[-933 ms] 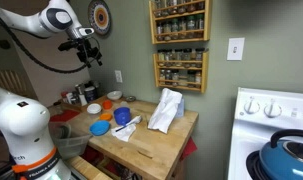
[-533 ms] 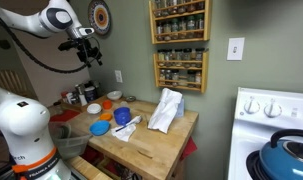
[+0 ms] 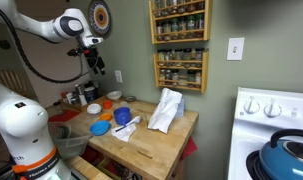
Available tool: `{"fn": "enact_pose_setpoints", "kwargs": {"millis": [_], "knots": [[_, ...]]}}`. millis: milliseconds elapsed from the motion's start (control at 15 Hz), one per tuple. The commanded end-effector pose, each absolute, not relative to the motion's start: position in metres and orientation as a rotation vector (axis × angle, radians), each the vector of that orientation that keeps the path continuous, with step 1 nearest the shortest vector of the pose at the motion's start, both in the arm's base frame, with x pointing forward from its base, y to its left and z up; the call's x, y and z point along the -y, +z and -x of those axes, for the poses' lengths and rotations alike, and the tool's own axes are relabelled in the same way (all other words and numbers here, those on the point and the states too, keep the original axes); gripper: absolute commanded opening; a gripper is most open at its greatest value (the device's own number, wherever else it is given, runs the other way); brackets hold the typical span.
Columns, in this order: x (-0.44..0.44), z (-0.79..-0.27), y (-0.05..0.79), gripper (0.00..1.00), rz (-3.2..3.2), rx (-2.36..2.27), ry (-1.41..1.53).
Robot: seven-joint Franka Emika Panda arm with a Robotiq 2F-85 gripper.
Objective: Remove the blue cup from the other blue cup, put it on the table, put the other blue cup inside the blue cup and then pour the contents of the blue bowl into the blue cup
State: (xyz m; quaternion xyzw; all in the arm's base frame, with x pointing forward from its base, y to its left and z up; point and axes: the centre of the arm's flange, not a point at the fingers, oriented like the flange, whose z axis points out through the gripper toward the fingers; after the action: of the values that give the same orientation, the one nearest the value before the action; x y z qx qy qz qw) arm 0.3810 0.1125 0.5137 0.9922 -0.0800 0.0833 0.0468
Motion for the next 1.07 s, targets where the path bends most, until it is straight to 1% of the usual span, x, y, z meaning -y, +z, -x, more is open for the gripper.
{"fn": "enact_pose_setpoints", "kwargs": {"millis": [0, 400, 467, 533, 1000], "knots": [[-0.125, -0.408, 0.46, 1.0, -3.043, 0.516, 0.226], [-0.122, -0.434, 0.383, 1.0, -2.992, 0.813, 0.328], [-0.122, -0.435, 0.382, 1.0, -2.946, 0.851, 0.305], [-0.12, -0.43, 0.397, 1.0, -3.012, 0.776, 0.302], [-0.109, -0.438, 0.375, 1.0, -2.993, 0.814, 0.277]]}}
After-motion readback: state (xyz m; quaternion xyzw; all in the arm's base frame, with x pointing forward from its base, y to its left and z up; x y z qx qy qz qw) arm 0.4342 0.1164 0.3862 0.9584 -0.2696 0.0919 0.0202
